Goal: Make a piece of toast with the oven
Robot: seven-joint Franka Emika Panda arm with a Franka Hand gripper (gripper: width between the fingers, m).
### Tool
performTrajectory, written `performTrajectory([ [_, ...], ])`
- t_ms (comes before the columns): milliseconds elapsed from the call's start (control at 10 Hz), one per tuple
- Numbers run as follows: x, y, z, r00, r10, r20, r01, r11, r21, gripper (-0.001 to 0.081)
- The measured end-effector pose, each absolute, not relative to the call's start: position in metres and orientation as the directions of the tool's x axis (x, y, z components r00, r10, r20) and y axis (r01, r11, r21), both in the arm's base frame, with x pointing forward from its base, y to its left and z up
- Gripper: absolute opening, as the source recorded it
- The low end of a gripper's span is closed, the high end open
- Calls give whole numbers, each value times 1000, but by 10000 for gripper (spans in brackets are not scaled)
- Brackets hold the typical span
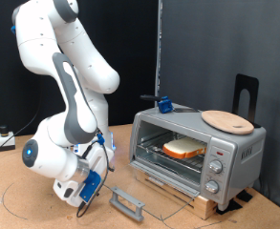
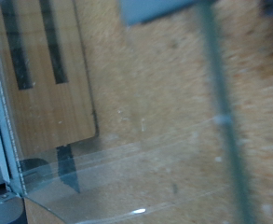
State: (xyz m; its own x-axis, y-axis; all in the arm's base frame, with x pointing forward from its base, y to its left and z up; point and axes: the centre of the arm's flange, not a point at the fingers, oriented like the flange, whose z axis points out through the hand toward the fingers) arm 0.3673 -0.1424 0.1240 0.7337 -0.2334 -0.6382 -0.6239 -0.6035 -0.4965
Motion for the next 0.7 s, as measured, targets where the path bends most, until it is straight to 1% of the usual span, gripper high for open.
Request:
performTrajectory([
  [300,356,-119,135,714,-157,-682,-639,-545,-543,807],
  [700,343,-129,175,685,-68,-726,-660,-480,-578,807],
])
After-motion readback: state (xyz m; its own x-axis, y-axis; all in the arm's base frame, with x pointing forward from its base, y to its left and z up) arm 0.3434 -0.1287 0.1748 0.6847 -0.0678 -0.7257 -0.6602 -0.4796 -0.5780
